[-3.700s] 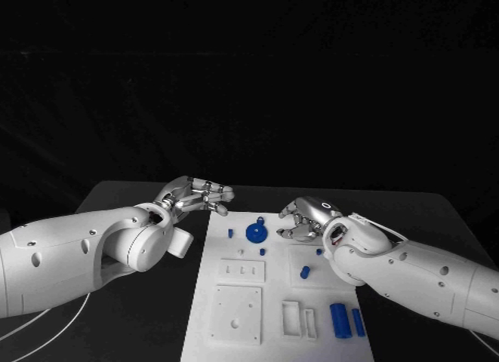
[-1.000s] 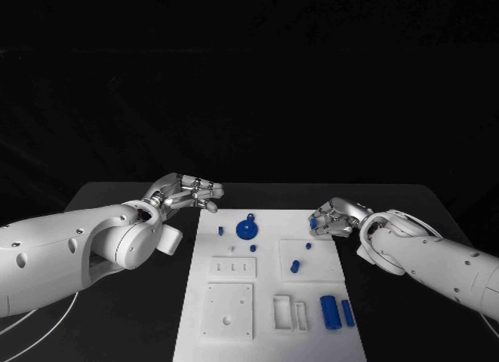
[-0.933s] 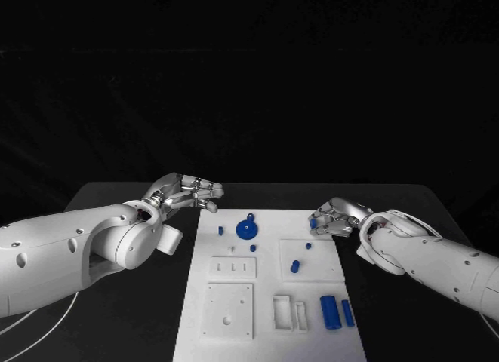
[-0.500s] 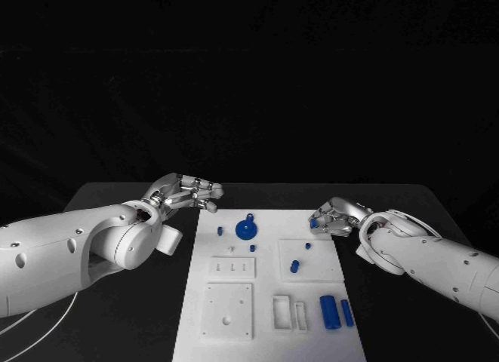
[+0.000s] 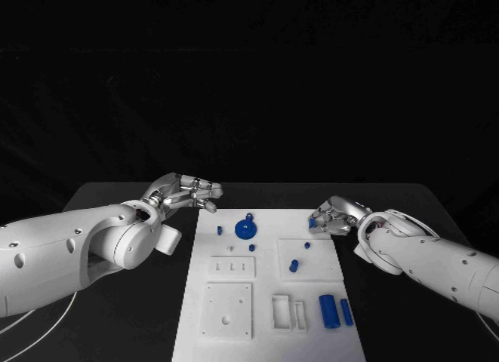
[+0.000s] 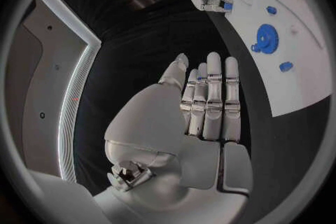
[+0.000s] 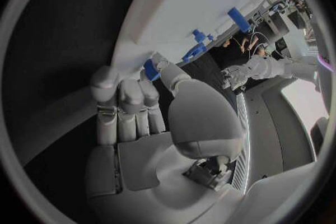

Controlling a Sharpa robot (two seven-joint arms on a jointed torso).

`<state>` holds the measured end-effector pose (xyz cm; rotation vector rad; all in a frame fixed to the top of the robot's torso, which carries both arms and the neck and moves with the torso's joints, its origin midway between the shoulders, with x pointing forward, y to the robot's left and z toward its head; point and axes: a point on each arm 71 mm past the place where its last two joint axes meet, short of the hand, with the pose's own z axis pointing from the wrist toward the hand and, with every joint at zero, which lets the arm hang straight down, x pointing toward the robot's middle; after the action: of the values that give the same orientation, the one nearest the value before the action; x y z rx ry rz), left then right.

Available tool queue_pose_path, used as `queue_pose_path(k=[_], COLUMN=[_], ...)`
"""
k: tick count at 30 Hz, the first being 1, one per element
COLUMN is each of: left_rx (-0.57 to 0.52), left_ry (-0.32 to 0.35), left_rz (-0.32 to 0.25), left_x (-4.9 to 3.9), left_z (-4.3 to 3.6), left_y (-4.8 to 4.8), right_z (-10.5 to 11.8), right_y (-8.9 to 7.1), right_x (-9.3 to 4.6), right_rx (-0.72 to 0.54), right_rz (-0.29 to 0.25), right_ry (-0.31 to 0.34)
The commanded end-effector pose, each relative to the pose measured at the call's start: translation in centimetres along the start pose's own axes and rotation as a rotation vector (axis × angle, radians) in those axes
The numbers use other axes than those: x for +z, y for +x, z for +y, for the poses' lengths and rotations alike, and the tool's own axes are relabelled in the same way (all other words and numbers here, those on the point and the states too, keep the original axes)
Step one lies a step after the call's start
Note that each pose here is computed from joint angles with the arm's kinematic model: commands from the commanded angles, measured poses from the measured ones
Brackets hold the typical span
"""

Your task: Assemble the parts on the task board

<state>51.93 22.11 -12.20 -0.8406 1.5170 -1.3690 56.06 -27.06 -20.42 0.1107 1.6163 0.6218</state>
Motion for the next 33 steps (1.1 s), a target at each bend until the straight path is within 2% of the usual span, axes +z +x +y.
queue_pose_path(k=[1, 8, 16, 22, 25, 33], left_rx=[0.007, 0.021, 0.076, 0.158, 0.189, 0.279], left_ry=[0.000, -0.051, -0.178, -0.270, -0.294, -0.360], left_rz=[0.025, 0.049, 0.095, 0.117, 0.127, 0.168], left_x=[0.04, 0.07, 0.48, 1.37, 1.75, 3.05], left_z=[-0.11, 0.23, 0.99, 1.17, 1.13, 1.12], left_y=[0.28, 0.54, 1.39, 2.42, 2.86, 4.73], right_z=[0.2, 1.4, 4.7, 7.8, 9.0, 12.9], right_y=[-0.2, -0.6, -1.3, -1.1, -0.9, 0.6], right_x=[0.0, -0.1, 0.3, 0.6, 0.7, 1.1], right_rx=[0.013, 0.012, -0.028, -0.058, -0.065, -0.074], right_rz=[-0.044, -0.060, -0.054, -0.041, -0.035, -0.010], right_ry=[0.012, 0.014, -0.005, -0.024, -0.034, -0.084])
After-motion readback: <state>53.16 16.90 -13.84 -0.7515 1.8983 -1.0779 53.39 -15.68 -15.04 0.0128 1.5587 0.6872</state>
